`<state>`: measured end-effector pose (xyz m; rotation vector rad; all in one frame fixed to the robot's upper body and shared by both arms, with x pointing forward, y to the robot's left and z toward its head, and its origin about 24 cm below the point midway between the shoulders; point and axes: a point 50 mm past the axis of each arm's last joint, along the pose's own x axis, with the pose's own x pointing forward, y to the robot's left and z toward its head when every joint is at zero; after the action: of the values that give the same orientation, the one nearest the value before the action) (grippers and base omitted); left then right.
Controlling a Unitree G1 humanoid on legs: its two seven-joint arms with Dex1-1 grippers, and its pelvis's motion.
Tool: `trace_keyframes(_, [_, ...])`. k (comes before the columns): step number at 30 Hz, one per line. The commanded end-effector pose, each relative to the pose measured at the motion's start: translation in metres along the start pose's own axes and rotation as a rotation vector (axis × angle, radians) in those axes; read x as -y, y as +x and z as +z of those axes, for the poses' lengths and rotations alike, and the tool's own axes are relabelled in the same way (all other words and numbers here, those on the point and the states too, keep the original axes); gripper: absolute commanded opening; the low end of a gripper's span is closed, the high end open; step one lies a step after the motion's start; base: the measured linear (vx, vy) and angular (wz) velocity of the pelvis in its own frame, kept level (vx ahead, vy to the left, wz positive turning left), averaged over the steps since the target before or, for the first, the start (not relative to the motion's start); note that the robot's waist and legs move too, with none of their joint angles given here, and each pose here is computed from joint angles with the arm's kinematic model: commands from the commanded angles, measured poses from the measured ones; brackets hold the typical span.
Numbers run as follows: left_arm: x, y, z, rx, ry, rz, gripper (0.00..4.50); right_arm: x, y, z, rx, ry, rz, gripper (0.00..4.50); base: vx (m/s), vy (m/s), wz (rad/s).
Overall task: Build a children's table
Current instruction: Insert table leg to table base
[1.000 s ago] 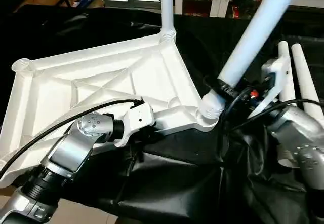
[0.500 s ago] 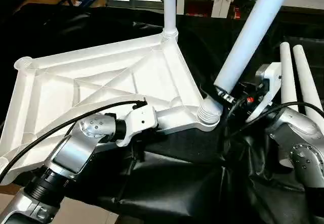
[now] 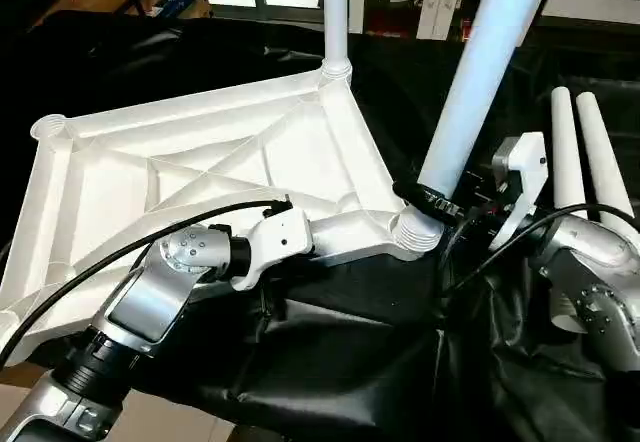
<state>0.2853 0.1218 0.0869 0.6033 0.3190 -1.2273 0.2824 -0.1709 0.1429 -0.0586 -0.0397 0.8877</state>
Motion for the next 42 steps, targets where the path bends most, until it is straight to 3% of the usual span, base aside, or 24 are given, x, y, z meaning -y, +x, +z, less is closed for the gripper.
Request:
trace_keyframes(1, [0.01,0.008,-0.022,-0.051,-0.081,-0.002,0.0,-0.001,0.0,-0.008,-0.02,-0.01,-0.006,1.82,0.0,0.0,0.0])
trace_keyframes(11, [0.01,0.009,-0.021,-0.047,-0.079,-0.002,0.0,-0.009,-0.003,-0.024,-0.006,0.006,0.028,1.82,0.0,0.0,0.0])
trace_keyframes(15, [0.01,0.009,-0.021,-0.046,-0.079,0.0,0.0,-0.012,-0.005,-0.029,-0.023,-0.038,0.046,1.82,0.0,0.0,0.0])
trace_keyframes(20, [0.01,0.008,-0.021,-0.048,-0.079,0.004,0.0,-0.019,-0.009,-0.037,-0.08,-0.155,0.116,1.82,0.0,0.0,0.0])
trace_keyframes(30, [0.01,0.008,-0.021,-0.05,-0.076,-0.002,0.0,-0.004,-0.011,-0.033,-0.024,-0.139,0.02,1.82,0.0,0.0,0.0])
trace_keyframes(35, [0.011,0.008,-0.022,-0.053,-0.075,-0.008,0.0,0.001,-0.009,-0.019,0.063,-0.069,-0.013,1.82,0.0,0.0,0.0])
trace_keyframes(42, [0.012,0.008,-0.022,-0.053,-0.076,-0.011,0.0,0.001,-0.01,-0.024,0.024,-0.083,0.021,1.82,0.0,0.0,0.0])
